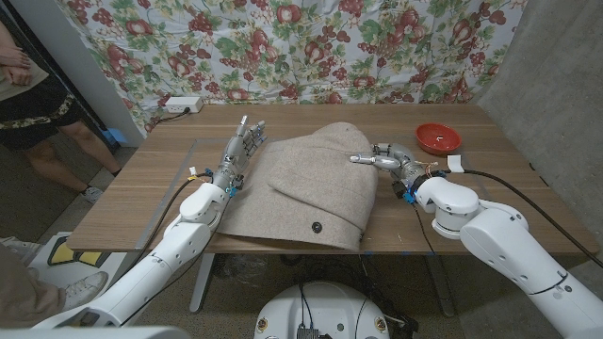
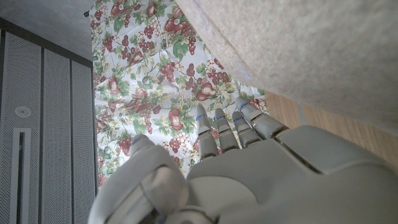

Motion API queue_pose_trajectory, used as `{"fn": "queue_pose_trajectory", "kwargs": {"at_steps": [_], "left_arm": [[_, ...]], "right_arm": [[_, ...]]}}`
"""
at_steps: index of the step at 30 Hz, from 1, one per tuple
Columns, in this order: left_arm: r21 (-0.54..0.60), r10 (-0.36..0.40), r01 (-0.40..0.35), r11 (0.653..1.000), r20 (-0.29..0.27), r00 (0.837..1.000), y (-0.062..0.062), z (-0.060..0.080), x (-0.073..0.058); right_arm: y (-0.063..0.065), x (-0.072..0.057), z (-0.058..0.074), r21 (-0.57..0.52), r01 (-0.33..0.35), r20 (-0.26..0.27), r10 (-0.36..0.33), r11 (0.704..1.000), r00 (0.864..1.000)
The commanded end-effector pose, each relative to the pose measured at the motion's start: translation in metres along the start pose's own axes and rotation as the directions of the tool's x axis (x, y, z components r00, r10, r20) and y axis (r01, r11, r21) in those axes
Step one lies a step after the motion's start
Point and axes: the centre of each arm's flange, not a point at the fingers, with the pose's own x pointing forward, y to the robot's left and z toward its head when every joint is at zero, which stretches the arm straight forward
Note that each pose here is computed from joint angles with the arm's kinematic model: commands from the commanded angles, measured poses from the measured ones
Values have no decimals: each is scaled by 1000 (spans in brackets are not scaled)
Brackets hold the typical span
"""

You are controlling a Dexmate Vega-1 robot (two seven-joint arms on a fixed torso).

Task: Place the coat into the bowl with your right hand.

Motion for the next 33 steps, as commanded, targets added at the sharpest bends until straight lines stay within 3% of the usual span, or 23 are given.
{"fn": "queue_pose_trajectory", "kwargs": {"at_steps": [1,17,33], "left_arm": [[-2,-1,1,1000,0,1000,-1,-1,-1],[-8,4,-4,1000,-4,1000,0,-3,-4],[-4,0,0,1000,-2,1000,-3,-2,-5]], "right_arm": [[-13,-6,24,-6,39,54,-38,999,998],[-34,-11,53,0,75,139,-74,997,987],[-56,-15,86,-11,120,236,-114,993,965]]}}
